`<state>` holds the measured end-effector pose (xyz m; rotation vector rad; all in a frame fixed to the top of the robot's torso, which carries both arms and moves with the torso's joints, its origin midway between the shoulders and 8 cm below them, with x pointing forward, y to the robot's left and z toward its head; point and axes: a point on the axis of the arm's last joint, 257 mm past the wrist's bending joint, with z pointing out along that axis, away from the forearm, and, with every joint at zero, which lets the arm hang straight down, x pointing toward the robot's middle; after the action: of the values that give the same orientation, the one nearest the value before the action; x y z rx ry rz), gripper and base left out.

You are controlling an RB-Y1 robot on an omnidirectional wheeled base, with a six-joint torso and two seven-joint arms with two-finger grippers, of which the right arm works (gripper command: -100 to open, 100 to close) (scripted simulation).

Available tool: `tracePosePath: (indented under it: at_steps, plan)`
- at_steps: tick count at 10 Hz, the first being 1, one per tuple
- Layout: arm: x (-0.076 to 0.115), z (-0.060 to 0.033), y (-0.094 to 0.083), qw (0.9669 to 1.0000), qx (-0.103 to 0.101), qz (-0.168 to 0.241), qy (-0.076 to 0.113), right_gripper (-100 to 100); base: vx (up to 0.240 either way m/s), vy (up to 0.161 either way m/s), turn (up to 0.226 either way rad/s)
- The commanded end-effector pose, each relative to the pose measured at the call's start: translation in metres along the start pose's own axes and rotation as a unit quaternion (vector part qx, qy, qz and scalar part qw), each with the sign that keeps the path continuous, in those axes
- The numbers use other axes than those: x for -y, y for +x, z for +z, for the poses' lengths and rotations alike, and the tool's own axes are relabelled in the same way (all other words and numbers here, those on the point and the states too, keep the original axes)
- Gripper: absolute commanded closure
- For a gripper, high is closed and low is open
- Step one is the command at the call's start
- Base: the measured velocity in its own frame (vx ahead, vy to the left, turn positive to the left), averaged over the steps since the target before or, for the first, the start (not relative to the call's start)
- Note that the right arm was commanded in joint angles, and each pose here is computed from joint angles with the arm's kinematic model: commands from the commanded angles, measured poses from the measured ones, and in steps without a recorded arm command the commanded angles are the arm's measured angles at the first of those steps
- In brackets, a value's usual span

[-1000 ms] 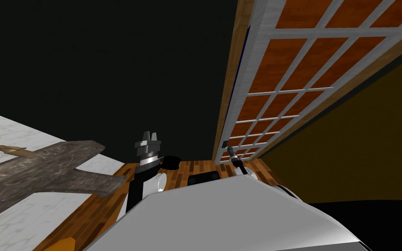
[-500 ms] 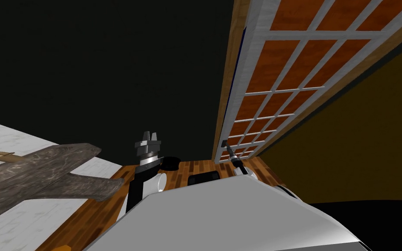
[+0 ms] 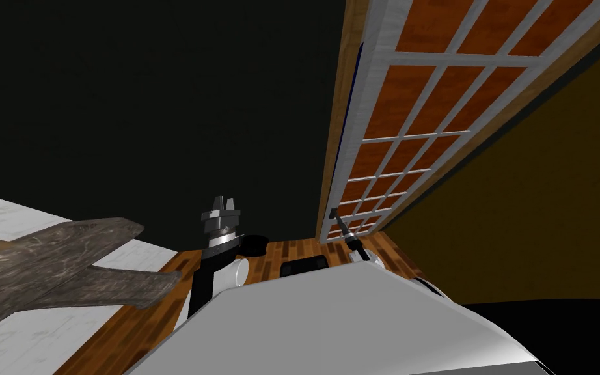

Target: Pull the door open

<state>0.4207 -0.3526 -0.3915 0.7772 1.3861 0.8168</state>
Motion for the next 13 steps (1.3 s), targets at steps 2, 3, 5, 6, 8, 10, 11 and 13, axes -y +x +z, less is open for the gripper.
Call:
tracePosePath:
  at_steps: [2, 3, 5, 6, 8, 10, 11, 13]
  plan:
    - [-0.003, -0.0007, 0.005, 0.9988, -0.010, -0.047, -0.006, -100, -0.009, 0.015, -0.089]
    - [-0.003, -0.0007, 0.005, 0.9984, -0.010, -0.055, -0.006, -100, -0.010, 0.017, -0.037]
    - [-0.004, -0.0011, 0.007, 0.9966, -0.015, -0.080, -0.009, -100, -0.009, 0.012, -0.048]
    - [-0.005, -0.0016, 0.010, 0.9942, -0.020, -0.105, -0.013, -100, -0.012, 0.009, -0.060]
    - [-0.006, -0.0021, 0.012, 0.9910, -0.025, -0.130, -0.016, -100, -0.012, 0.012, -0.080]
    - [-0.007, -0.0026, 0.014, 0.9872, -0.030, -0.155, -0.020, -100, -0.009, 0.010, -0.056]
    - [-0.008, -0.0032, 0.017, 0.9829, -0.034, -0.179, -0.024, -100, -0.009, 0.005, -0.080]
    - [-0.009, -0.0038, 0.019, 0.9776, -0.038, -0.205, -0.028, -100, -0.011, 0.008, -0.074]
